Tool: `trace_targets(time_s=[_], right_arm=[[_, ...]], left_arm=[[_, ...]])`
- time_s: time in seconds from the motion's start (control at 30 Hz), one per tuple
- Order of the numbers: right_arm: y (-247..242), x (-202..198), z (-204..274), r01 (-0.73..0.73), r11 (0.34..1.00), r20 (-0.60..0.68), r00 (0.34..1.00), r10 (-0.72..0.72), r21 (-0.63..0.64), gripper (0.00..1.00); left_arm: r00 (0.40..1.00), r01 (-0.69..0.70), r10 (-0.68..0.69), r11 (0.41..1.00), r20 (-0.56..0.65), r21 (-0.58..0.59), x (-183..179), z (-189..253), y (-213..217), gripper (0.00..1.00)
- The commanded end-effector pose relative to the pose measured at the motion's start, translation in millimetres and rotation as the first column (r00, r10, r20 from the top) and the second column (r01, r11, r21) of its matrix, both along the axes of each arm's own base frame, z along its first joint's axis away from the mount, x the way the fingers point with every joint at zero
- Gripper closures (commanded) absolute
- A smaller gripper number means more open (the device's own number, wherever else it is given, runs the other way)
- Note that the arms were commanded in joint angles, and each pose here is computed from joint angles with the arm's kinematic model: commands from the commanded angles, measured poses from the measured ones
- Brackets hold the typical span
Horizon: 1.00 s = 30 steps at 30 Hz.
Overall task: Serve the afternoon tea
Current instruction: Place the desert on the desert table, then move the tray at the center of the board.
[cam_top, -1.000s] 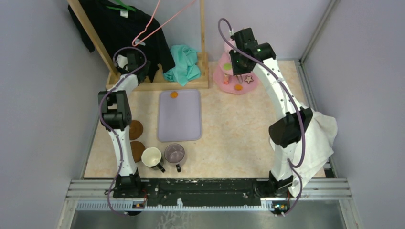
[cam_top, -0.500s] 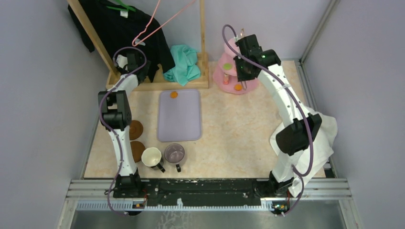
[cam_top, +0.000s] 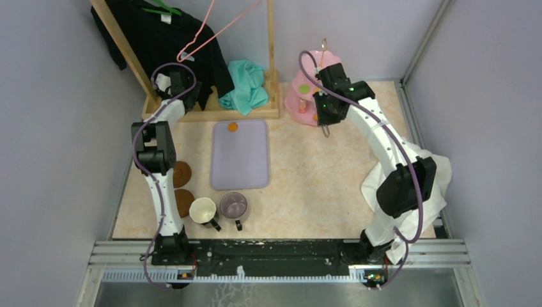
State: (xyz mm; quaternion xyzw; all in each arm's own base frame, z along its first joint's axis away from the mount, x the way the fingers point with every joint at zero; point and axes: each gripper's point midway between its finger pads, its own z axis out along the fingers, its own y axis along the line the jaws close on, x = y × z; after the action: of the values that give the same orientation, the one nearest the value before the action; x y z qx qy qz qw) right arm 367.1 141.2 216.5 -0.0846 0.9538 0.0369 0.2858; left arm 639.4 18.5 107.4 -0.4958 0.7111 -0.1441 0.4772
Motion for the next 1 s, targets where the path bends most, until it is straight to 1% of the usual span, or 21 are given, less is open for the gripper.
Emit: trace_targets(time_s=[0.0,0.17,0.3,0.43,0.57,0.7,0.97], right_arm=[[42.8,18.0,11.9,-0.116,0.989,0.08,0.991,0.108,0.096,0.95],[96.3,36.1,0.6,-0.234,0.967,0.078,0.971,0.227,0.098,0.95],[136.0,47.5,-19.5,-0.314,0.941,0.063,0.949,0.308,0.127,0.95],[168.7,48.9,-40.3,-0.385,0.909,0.035,0.922,0.385,0.157,0.95],[198.9,43.8,-55.0,-0.454,0.878,0.024,0.89,0.456,0.149,0.95],[216.2,47.4,-66.6,-0.474,0.867,0.014,0.878,0.478,0.155,0.95],[227.1,46.3,-106.8,-0.483,0.856,-0.049,0.865,0.499,0.186,0.95]], left_arm=[[1.0,0.0,-0.001,1.0,0.019,0.012,4.6,10.3,-0.2,0.21],[1.0,0.029,-0.029,1.0,0.01,0.009,4.9,4.7,-6.7,0.21],[0.995,0.101,-0.101,0.993,-0.007,0.057,4.5,0.6,-20.2,0.23],[0.99,0.139,-0.137,0.988,-0.037,0.062,-2.8,-12.1,-32.9,0.24],[0.986,0.156,-0.153,0.986,-0.061,0.059,-13.0,-22.7,-41.3,0.25],[0.982,0.176,-0.171,0.982,-0.083,0.062,-24.3,-28.5,-49.2,0.26],[0.98,0.179,-0.173,0.982,-0.1,0.059,-45.2,-29.8,-52.6,0.3]])
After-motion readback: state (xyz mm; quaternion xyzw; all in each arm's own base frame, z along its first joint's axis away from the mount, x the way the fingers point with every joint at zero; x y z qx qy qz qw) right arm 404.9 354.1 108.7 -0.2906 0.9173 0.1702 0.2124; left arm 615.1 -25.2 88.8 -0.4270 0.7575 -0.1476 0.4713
